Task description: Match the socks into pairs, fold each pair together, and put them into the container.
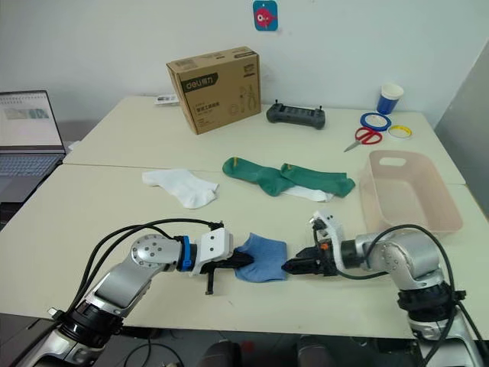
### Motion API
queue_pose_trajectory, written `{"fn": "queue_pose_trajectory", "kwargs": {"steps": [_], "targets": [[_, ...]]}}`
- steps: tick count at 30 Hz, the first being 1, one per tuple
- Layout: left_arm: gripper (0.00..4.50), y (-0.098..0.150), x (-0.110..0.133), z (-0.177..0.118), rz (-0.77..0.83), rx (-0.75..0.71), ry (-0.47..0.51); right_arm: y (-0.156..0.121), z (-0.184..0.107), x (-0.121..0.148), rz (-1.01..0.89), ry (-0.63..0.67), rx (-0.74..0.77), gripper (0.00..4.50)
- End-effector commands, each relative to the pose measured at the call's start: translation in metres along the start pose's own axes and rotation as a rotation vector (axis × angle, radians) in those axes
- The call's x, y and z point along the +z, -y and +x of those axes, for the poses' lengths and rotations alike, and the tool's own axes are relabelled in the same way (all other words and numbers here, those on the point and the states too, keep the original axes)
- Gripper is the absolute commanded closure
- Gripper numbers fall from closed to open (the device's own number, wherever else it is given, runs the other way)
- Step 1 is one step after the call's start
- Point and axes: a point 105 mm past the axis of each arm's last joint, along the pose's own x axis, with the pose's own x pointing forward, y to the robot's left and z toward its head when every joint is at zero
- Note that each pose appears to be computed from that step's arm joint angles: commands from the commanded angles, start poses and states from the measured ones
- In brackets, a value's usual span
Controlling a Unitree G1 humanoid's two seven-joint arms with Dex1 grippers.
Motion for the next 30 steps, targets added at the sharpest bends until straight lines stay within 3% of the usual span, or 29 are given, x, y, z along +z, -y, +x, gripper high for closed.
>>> {"fn": "queue_pose_trajectory", "kwargs": {"steps": [1, 8, 13, 17, 25, 27, 30], "targets": [[4.5, 0.013, -0.029, 0.002, -0.081, -0.035, -0.086, -0.005, 0.005, 0.002, 0.059, -0.018, 0.01, 0.86], [4.5, 0.012, -0.025, 0.0, -0.079, -0.029, -0.072, -0.022, 0.039, 0.022, 0.208, 0.052, 0.147, 0.86], [4.5, 0.008, -0.024, -0.004, -0.092, -0.001, -0.066, -0.02, 0.044, 0.027, 0.23, 0.06, 0.135, 0.86], [4.5, 0.008, -0.021, -0.011, -0.089, -0.013, -0.061, -0.012, 0.046, 0.027, 0.25, 0.084, 0.107, 1.74], [4.5, 0.002, -0.01, -0.021, -0.103, 0.008, -0.008, -0.005, 0.046, 0.025, 0.235, 0.103, 0.074, 4.47], [4.12, -0.008, 0.008, -0.032, -0.187, 0.052, 0.099, -0.004, 0.045, 0.024, 0.232, 0.12, 0.066, 4.5], [3.33, -0.005, 0.019, -0.043, -0.217, 0.03, 0.139, -0.003, 0.042, 0.028, 0.23, 0.163, 0.065, 4.5]]}}
